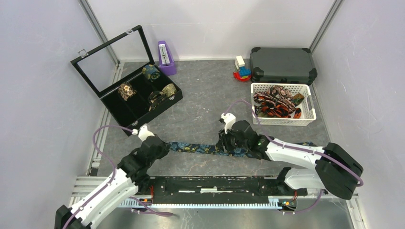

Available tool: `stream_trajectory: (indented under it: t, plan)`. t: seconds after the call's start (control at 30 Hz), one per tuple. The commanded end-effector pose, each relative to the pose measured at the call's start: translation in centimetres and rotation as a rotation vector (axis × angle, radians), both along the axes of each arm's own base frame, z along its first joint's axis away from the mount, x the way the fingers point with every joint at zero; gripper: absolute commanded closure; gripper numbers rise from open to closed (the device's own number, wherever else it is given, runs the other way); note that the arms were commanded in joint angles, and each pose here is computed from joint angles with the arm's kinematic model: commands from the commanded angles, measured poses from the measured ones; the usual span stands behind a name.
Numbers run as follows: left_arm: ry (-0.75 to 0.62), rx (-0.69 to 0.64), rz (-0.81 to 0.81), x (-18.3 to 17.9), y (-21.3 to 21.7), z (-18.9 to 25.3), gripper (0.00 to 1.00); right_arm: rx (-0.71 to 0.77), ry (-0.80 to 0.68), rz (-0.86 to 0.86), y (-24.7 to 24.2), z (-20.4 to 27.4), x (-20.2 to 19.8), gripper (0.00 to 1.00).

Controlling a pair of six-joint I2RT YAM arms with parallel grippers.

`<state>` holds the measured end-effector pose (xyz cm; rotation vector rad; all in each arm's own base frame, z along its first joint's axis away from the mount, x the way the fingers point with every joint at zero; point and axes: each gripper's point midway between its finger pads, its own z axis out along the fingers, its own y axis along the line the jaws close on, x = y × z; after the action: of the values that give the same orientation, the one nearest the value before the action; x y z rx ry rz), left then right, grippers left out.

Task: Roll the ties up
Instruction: Roll the tie at the center of the board.

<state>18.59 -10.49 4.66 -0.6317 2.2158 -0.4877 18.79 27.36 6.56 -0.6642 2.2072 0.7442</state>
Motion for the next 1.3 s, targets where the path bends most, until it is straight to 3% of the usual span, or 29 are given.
stream_trajectory:
  t: [0.0,0.33,0.6,0.8,0.97,1.07,1.27]
  plan:
    - [-0.041,-0.006,0.049,0.0,1.1,0.2,0.98,0.071,-0.034,0.066,3.3,2.3,0.6,0.62]
    - [-0.036,-0.028,0.12,-0.6,2.2,-0.8,0.98,0.125,-0.017,0.132,10.9,3.7,3.5,0.64]
    - [0.015,-0.002,0.16,-1.0,2.9,-1.6,0.97,0.119,0.039,0.228,17.1,0.3,4.0,0.76]
    - [0.013,0.001,0.181,-0.9,3.1,-1.4,0.81,0.114,0.081,0.288,19.0,-1.6,2.1,0.81]
    - [0.005,-0.001,0.193,-0.8,3.3,-1.3,0.78,0.111,0.091,0.3,18.9,-2.2,0.7,0.82]
    - [0.006,-0.002,0.194,-0.8,3.3,-1.4,0.78,0.117,0.094,0.3,19.0,-2.2,0.4,0.82]
    - [-0.022,-0.02,0.187,-0.6,3.2,-1.0,0.89,0.122,0.04,0.295,19.6,-0.2,1.4,0.81]
